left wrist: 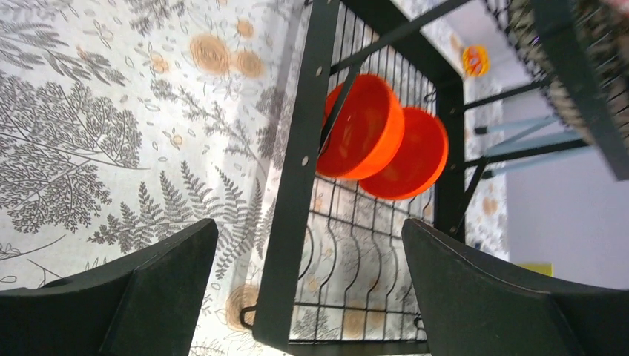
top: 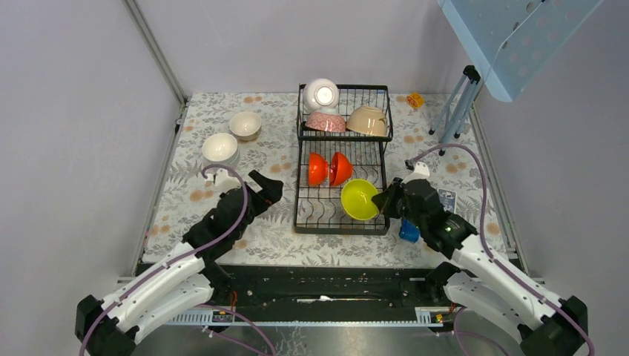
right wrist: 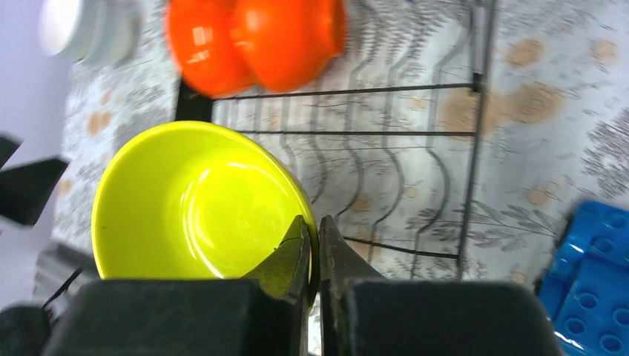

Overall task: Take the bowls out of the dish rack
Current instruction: Pick up the bowl from the dish rack, then place the bowl at the center of the board.

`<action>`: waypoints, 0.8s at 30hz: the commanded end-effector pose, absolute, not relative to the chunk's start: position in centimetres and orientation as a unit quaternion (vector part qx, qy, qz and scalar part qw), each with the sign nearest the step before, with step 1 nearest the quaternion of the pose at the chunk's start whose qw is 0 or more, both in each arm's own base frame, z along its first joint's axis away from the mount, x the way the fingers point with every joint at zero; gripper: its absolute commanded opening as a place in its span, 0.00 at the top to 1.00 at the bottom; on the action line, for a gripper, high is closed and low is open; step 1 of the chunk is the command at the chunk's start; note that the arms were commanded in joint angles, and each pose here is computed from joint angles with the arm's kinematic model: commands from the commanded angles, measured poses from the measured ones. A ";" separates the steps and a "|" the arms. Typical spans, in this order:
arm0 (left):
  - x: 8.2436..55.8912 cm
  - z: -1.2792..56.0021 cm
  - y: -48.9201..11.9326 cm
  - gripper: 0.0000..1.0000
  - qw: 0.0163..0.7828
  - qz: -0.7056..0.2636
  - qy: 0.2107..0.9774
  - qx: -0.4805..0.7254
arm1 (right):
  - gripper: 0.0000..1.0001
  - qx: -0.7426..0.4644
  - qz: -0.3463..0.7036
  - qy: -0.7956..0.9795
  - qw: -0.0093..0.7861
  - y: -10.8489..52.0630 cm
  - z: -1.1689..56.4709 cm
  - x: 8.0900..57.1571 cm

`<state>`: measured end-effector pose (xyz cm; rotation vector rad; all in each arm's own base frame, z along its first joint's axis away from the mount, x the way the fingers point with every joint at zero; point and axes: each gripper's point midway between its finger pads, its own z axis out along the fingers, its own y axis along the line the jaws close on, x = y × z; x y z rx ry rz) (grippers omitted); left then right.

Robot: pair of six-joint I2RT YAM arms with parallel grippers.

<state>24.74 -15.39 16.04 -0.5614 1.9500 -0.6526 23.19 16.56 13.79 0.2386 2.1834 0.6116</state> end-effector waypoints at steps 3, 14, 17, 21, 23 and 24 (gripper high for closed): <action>24.5 20.8 -14.7 0.01 0.530 -0.311 0.754 -0.232 | 1.00 -0.076 0.348 0.850 0.387 20.3 19.1 19.0; 18.6 18.8 -23.8 0.01 0.403 -0.358 0.842 0.021 | 1.00 -0.180 0.225 0.871 0.398 22.6 16.4 17.3; 16.4 18.2 -25.3 0.01 0.406 -0.323 0.853 0.061 | 1.00 -0.200 0.207 0.870 0.400 23.1 15.7 17.2; 14.3 17.5 -27.0 0.01 0.395 -0.299 0.862 0.106 | 1.00 -0.237 0.206 0.858 0.406 23.9 15.1 15.9; 13.7 16.9 -27.5 0.01 0.388 -0.290 0.867 0.117 | 1.00 -0.248 0.202 0.854 0.410 24.1 14.8 15.4; 13.6 16.6 -27.7 0.01 0.386 -0.286 0.868 0.121 | 1.00 -0.252 0.198 0.853 0.411 24.1 14.7 15.2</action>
